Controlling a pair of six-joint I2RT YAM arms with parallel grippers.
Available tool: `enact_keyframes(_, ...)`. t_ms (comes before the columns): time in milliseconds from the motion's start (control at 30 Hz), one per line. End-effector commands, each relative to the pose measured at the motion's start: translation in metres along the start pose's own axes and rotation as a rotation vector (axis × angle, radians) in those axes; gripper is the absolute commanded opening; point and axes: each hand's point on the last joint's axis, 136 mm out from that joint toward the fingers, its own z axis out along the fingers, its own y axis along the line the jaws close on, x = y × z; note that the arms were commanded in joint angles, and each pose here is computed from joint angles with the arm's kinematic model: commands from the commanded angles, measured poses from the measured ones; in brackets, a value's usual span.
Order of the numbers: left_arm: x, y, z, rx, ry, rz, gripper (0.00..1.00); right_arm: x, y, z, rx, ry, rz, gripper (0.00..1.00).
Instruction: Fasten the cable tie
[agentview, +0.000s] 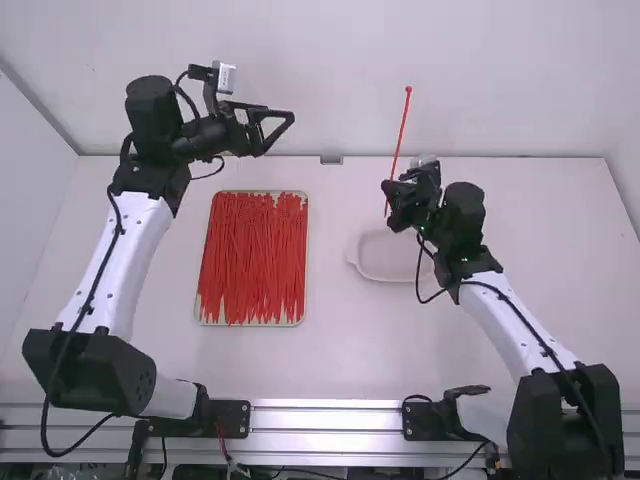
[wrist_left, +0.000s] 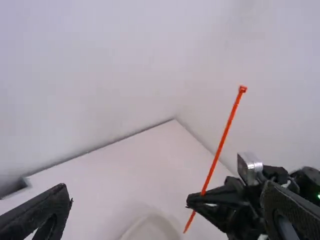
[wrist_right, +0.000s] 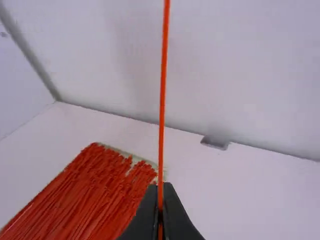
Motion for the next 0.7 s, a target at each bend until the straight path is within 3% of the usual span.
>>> enact_keyframes(0, -0.011, -0.003, 0.002, -0.023, -0.028, 0.061, 0.99, -0.022, -0.017, -0.003, 0.148, -0.057, 0.073, 0.00)
enact_keyframes(133, -0.008, -0.012, 0.007, 0.005, -0.018, 0.066, 0.99, -0.020, -0.018, -0.001, 0.218, -0.033, 0.102, 0.00)
enact_keyframes(367, 0.006, -0.015, 0.031, -0.096, -0.005, 0.076, 0.99, -0.019, -0.010, 0.001, 0.324, -0.002, 0.079, 0.00)
enact_keyframes(667, 0.002, -0.015, 0.032, -0.104, -0.021, 0.067, 0.99, -0.014, -0.009, -0.008, 0.515, 0.036, 0.011, 0.00)
